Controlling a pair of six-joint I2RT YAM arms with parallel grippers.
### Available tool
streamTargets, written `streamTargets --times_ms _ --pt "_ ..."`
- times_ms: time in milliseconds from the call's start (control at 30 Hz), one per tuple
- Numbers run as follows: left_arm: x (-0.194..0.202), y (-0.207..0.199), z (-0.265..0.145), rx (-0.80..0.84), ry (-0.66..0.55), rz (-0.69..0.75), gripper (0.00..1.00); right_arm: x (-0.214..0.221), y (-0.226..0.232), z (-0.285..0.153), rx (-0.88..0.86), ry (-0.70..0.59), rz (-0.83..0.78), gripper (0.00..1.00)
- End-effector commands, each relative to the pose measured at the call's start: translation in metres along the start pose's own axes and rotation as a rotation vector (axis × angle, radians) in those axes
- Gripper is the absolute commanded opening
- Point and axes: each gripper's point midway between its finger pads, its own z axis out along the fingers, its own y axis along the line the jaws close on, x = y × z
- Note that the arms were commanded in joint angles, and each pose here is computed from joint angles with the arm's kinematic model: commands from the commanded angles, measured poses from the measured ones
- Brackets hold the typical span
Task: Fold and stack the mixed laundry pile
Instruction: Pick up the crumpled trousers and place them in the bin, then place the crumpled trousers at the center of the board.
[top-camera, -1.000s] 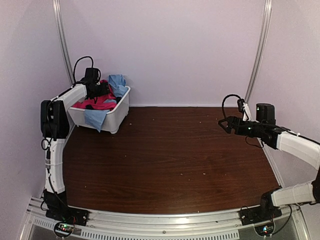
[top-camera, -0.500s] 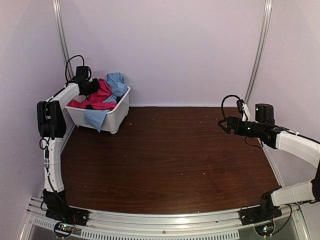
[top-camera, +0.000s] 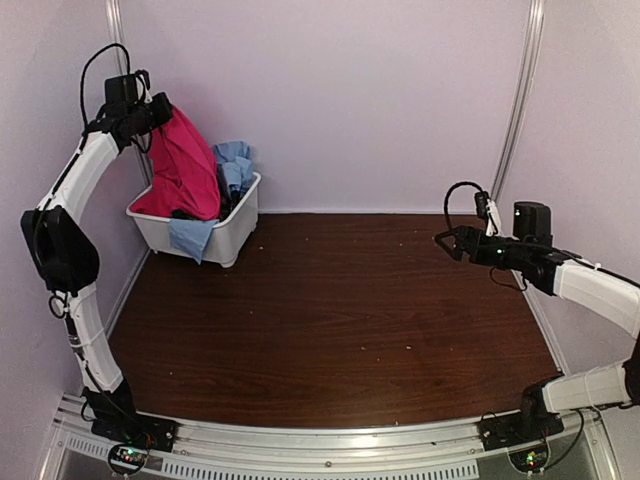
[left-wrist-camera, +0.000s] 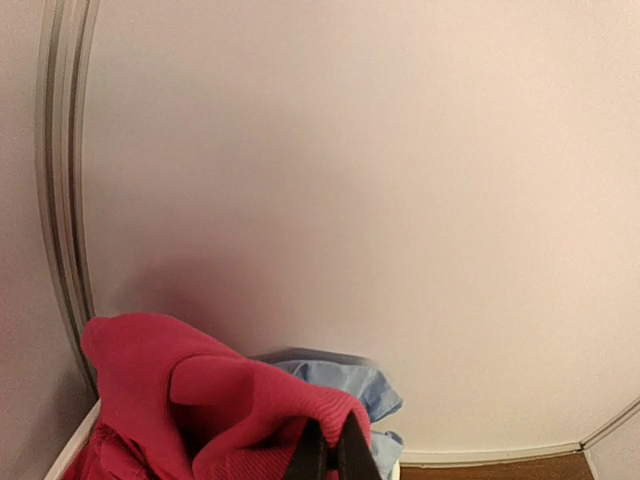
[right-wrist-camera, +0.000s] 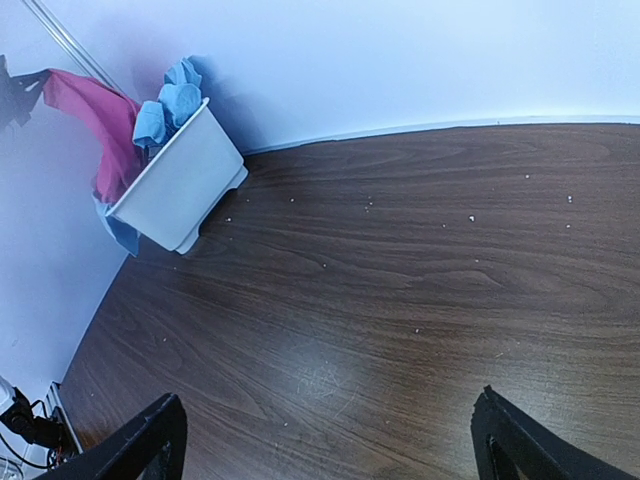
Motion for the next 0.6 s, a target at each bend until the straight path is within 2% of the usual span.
streamTargets --times_ms 0,267,433,567 --pt "-0.122 -0.062 -0.082 0.207 -0.341 0.028 0.00 -0.023 0.021 -0.008 -0.061 -0.058 -0.025 1.00" --pt "-0.172 -0.143 -0.169 0.546 -0.460 0.038 0.00 -0.024 0.027 -0.002 -0.114 -0.064 -0.020 1.00" --pt "-0.171 -0.231 -0.231 0.786 -0.512 0.103 0.00 -0.027 0.036 0.004 -0.149 -0.062 -0.035 1.00" --pt "-0.162 -0.289 -0.277 0.979 -0.552 0.082 0.00 -0.031 0.040 0.005 -0.160 -0.068 -0.039 1.00"
